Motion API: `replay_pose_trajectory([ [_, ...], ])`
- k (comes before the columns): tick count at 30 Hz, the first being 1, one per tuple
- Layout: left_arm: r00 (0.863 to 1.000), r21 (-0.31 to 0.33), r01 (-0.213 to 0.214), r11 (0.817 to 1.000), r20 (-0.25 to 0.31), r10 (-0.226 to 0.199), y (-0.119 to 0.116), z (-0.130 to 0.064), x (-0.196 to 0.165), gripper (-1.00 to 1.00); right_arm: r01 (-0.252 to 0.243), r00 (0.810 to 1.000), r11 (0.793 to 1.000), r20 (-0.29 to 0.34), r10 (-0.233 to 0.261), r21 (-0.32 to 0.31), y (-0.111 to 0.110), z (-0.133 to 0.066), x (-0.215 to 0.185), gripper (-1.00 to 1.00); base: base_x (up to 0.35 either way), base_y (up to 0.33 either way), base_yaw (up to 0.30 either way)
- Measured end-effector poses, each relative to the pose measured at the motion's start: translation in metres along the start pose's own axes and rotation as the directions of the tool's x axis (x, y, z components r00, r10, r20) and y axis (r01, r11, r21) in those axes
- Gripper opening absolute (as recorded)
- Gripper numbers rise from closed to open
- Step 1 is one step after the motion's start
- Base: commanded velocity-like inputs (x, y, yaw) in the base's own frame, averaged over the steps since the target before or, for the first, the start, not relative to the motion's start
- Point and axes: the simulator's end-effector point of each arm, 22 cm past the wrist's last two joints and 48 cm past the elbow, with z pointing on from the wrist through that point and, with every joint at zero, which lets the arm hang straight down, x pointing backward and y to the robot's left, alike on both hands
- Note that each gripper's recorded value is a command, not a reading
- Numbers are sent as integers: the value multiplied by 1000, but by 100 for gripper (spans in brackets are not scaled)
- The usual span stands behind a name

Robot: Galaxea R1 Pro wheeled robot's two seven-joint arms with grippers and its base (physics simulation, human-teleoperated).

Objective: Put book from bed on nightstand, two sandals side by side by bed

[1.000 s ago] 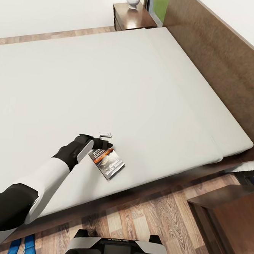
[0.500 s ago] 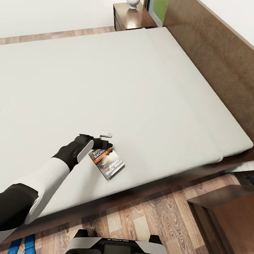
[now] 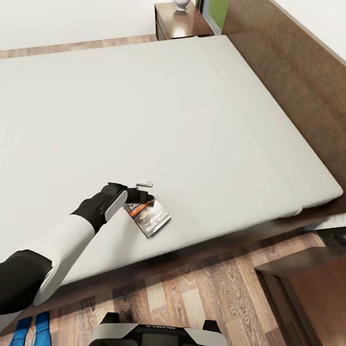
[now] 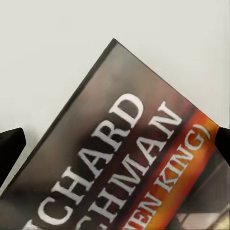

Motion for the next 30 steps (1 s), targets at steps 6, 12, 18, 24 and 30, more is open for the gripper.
replay_pose_trajectory([
  [6, 1000, 1, 1, 1000, 0, -1, 0, 0, 0, 100, 0, 1000, 1000, 0, 0, 0, 0, 0, 0, 100, -44, 0, 0],
  [12, 1000, 2, 2, 1000, 0, -2, -1, 0, 0, 100, 0, 1000, 1000, 0, 0, -1, 0, 0, 0, 100, -12, 0, 0],
  [18, 1000, 1, 1, 1000, -1, -1, 0, 0, 0, 100, 0, 1000, 1000, 0, 0, -2, 1, 0, 0, 100, -6, 0, 0],
  [24, 1000, 0, 0, 1000, 2, 0, 0, 0, 0, 100, 0, 1000, 1000, 0, 0, -2, 1, 0, 0, 100, -46, 0, 0],
  [30, 1000, 1, 2, 1000, 8, -2, 0, 0, -1, 100, 0, 1000, 1000, 1, 0, -1, 1, 0, 0, 100, -27, 0, 0],
])
